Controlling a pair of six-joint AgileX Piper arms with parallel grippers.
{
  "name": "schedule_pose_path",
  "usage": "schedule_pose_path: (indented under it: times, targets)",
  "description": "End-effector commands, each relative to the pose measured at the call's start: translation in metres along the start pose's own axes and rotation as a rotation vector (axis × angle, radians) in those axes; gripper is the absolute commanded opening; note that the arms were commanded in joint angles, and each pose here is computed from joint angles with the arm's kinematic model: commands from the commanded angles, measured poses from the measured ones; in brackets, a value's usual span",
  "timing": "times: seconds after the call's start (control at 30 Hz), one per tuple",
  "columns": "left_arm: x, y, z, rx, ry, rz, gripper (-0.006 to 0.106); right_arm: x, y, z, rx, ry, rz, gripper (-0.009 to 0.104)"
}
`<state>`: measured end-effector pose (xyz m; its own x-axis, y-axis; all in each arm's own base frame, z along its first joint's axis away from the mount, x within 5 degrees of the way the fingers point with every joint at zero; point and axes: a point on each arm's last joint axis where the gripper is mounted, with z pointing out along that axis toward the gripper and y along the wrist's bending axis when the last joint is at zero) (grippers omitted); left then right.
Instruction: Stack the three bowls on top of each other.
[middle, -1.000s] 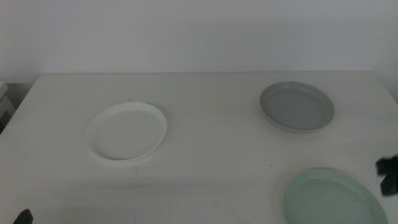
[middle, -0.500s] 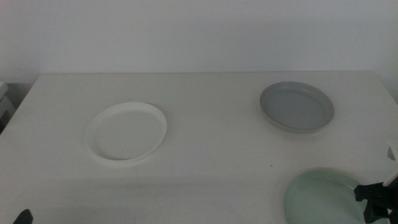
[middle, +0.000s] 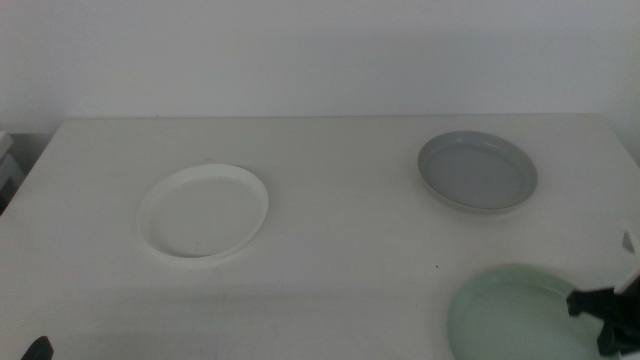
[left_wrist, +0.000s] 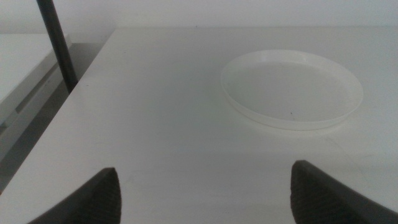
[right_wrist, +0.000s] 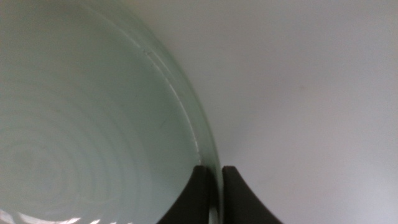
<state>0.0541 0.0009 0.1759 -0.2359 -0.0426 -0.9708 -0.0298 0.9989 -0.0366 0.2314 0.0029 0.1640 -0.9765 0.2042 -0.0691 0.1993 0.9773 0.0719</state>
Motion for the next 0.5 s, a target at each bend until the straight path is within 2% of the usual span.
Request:
schedule_pose_path:
  times: [0.0,0.13,0.3,0.47]
  targets:
    - [-0.008,0.0,-0.002,0.0,-0.09,-0.012,0.105,-0.004,0.009,-0.03,-0.023,-0.101,0.011,-0.001]
    - [-0.008,0.0,-0.002,0.0,-0.09,-0.012,0.105,-0.011,0.037,-0.062,-0.066,-0.159,-0.021,0.0]
    - [-0.008,0.0,-0.002,0.0,-0.09,-0.012,0.105,-0.021,0.091,-0.09,-0.15,-0.226,-0.122,0.0]
    - [-0.008,0.0,-0.002,0.0,-0.09,-0.012,0.105,-0.032,0.146,-0.091,-0.195,-0.23,-0.219,0.0]
